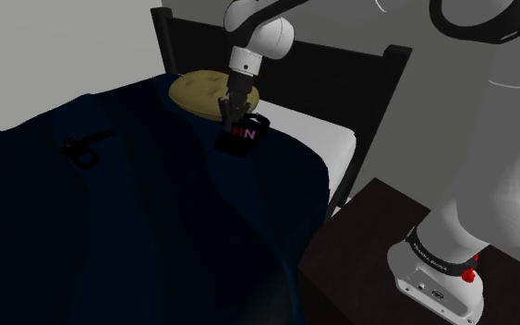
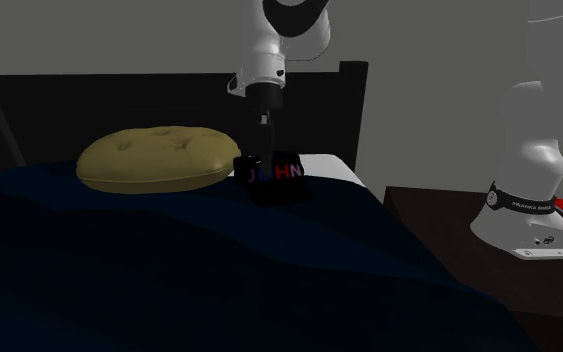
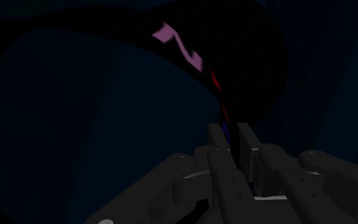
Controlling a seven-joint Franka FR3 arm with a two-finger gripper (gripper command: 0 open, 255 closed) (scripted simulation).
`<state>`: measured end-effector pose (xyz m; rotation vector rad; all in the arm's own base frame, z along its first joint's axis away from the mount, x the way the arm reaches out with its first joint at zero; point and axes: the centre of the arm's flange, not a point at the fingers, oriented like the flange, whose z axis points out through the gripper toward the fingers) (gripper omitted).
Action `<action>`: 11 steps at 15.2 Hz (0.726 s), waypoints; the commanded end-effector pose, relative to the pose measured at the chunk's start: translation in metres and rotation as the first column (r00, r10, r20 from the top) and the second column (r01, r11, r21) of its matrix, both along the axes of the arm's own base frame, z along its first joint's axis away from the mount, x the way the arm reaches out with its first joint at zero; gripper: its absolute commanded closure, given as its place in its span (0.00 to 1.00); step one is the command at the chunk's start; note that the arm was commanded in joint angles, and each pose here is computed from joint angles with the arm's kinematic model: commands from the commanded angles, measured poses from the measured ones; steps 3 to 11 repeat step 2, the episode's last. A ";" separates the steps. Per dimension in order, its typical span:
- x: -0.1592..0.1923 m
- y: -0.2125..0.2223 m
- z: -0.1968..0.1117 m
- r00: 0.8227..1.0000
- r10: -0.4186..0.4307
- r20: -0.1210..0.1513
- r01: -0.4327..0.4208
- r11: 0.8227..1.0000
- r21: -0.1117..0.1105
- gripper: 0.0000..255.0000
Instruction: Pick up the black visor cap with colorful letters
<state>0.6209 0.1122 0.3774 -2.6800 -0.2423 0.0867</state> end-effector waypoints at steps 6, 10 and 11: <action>-0.001 -0.001 0.007 1.000 0.000 0.000 0.000 1.000 0.000 1.00; -0.001 -0.001 0.007 1.000 0.000 0.000 0.000 1.000 0.000 1.00; -0.001 -0.001 0.007 1.000 0.000 0.000 0.000 1.000 0.000 1.00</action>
